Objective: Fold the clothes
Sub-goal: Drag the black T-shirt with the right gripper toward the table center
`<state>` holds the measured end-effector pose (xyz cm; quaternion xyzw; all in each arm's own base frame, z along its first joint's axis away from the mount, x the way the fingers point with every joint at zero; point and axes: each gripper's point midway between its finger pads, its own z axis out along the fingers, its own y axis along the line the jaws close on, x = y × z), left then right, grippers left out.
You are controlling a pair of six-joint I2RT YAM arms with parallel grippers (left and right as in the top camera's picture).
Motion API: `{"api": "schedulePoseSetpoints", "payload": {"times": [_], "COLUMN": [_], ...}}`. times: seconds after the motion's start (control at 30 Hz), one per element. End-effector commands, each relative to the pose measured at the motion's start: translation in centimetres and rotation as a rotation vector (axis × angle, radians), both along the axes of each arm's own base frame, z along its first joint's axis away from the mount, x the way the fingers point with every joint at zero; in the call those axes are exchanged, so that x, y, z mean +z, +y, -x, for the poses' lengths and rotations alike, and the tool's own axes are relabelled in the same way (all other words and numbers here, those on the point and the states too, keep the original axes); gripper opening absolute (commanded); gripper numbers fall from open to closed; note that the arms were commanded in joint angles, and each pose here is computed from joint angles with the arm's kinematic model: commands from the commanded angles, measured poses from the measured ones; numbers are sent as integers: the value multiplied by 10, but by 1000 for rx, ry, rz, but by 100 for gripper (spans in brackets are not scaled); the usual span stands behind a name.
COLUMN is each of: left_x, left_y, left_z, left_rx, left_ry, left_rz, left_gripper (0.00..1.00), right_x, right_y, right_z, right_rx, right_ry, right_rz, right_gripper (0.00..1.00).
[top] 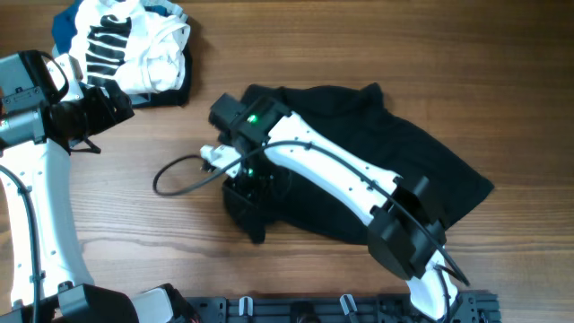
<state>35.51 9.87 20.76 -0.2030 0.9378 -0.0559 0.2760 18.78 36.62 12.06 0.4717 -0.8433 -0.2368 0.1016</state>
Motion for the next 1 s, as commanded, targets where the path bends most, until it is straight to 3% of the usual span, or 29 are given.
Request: {"api": "schedulePoseSetpoints", "payload": {"times": [0.0, 0.07, 0.2, 0.37, 0.63, 0.77, 0.97], "left_x": [13, 14, 15, 14, 6, -4, -14], "left_y": [5, 4, -20, -58, -110, -120, -122], "left_z": [0, -1, -8, -14, -18, -18, -20], "left_rx": [-12, -18, -88, -193, -333, -360, -365], "left_ry": [-28, -35, -51, -48, -26, 9, 38], "left_rz": [-46, -40, -9, -8, 1, 10, 16], "left_gripper": [100, 100, 100, 100, 100, 100, 100], "right_x": [61, 77, 86, 71, -6, -42, -73], "right_y": [-3, -20, -113, -201, -235, -246, -244], "right_z": [-12, -38, -147, -223, -263, -264, -275], "right_rx": [-35, -133, -603, -950, -1075, -1163, -1213], "right_ry": [-87, -141, -324, -354, -268, -218, -195], "right_rz": [-157, -163, -14, 38, 135, 252, 270], "right_gripper": [53, 64, 70, 71, 71, 70, 69]}}
